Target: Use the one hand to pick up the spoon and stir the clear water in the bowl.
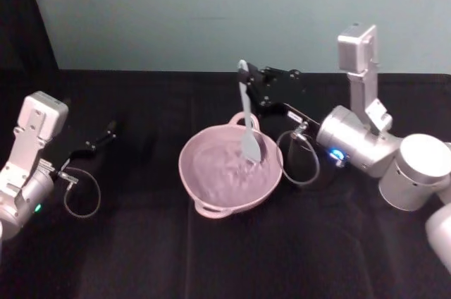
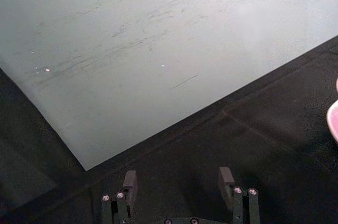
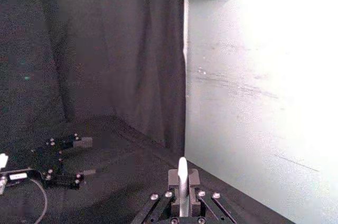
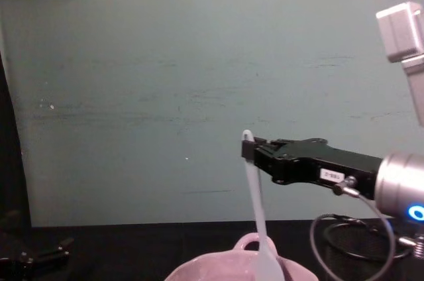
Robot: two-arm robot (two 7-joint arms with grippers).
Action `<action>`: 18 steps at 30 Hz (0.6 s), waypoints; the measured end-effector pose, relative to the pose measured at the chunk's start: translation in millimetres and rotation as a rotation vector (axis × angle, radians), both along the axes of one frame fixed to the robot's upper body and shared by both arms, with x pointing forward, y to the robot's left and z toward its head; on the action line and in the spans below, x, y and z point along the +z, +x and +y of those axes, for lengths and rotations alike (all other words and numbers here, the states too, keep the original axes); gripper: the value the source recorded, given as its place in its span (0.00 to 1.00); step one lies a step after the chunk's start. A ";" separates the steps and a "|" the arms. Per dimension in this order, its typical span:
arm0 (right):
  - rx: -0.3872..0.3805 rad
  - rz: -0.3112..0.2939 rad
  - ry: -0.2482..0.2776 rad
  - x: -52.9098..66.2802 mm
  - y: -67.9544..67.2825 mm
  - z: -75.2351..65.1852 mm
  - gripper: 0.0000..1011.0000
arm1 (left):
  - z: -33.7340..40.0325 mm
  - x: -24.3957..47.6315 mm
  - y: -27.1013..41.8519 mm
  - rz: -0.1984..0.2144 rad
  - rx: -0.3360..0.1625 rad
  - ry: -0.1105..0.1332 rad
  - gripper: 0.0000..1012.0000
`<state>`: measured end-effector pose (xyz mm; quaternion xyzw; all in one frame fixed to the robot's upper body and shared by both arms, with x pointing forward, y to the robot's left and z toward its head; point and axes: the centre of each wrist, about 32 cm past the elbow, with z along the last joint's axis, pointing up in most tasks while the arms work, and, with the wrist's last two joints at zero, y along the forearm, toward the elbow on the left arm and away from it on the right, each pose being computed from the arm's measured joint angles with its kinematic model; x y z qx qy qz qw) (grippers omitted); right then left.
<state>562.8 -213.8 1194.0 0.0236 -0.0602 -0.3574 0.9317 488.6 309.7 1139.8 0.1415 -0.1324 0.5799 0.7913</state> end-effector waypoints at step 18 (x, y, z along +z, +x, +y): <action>0.082 -0.017 -0.031 5.8 -39.8 12.8 0.11 | 0.0 0.0 0.0 0.000 0.000 0.000 1.00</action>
